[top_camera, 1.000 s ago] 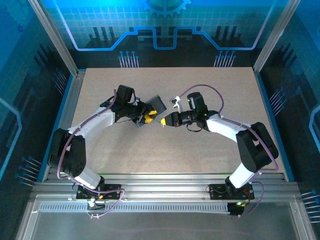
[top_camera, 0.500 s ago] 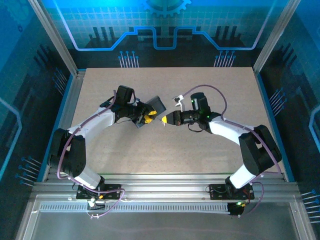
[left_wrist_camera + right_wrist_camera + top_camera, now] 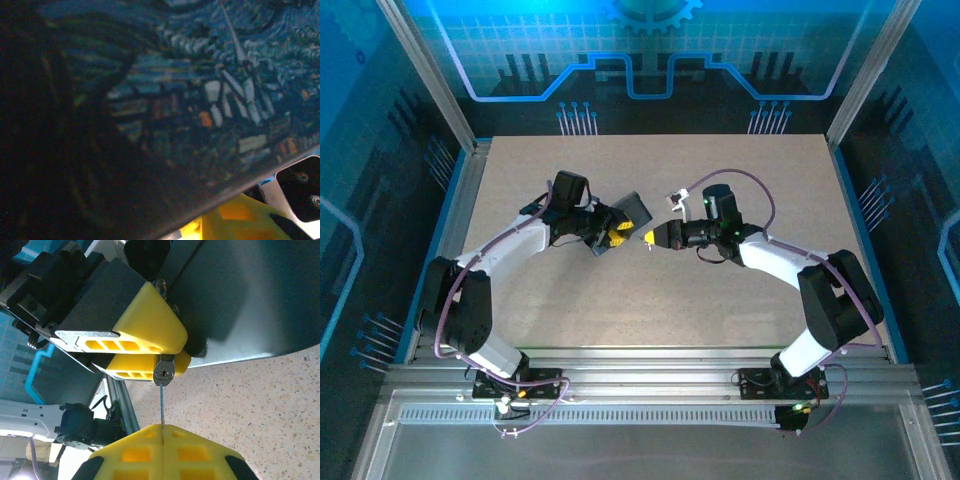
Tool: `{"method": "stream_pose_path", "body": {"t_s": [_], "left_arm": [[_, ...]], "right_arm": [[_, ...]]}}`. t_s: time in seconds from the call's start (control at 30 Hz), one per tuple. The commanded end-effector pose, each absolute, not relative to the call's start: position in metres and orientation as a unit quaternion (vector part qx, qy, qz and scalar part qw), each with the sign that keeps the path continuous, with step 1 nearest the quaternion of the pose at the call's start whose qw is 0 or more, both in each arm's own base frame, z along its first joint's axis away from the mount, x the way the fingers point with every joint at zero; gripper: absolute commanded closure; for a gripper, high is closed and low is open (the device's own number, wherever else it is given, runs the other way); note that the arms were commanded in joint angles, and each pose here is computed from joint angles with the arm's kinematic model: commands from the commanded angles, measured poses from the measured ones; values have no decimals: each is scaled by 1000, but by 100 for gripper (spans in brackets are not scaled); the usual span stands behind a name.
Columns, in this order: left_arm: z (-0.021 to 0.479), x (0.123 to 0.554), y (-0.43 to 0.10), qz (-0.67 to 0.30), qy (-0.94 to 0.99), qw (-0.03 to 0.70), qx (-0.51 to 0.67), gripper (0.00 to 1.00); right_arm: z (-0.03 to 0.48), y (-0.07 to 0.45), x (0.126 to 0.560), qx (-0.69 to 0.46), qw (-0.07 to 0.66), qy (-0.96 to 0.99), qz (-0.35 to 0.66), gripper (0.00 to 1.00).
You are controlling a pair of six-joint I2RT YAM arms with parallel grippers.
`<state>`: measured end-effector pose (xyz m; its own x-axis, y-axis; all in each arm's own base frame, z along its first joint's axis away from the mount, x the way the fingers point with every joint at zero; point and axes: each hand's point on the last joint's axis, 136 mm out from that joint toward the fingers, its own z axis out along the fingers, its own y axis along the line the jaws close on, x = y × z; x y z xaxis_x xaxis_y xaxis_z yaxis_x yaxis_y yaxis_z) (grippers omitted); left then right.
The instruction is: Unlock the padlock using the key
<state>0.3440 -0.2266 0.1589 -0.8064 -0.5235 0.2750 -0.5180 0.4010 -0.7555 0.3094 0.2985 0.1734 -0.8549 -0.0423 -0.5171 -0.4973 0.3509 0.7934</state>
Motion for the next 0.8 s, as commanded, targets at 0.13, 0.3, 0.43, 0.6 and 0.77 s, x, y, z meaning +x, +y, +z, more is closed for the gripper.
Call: {"method": "stream_pose_path", "body": {"t_s": [0.13, 0.3, 0.43, 0.6, 0.77], "left_arm": [[179, 348, -231, -483, 827, 20, -288, 90], [181, 348, -231, -485, 826, 21, -287, 90], [181, 348, -232, -486, 825, 22, -286, 90], [180, 347, -232, -487, 825, 20, -285, 90], [179, 347, -231, -486, 826, 20, -285, 90]], "right_arm": [[183, 307, 311, -189, 220, 780, 555, 100], [183, 310, 312, -191, 217, 779, 556, 100], [182, 312, 313, -191, 216, 778, 558, 100], [183, 314, 314, -188, 219, 773, 564, 100], [183, 313, 313, -188, 218, 771, 568, 100]]}}
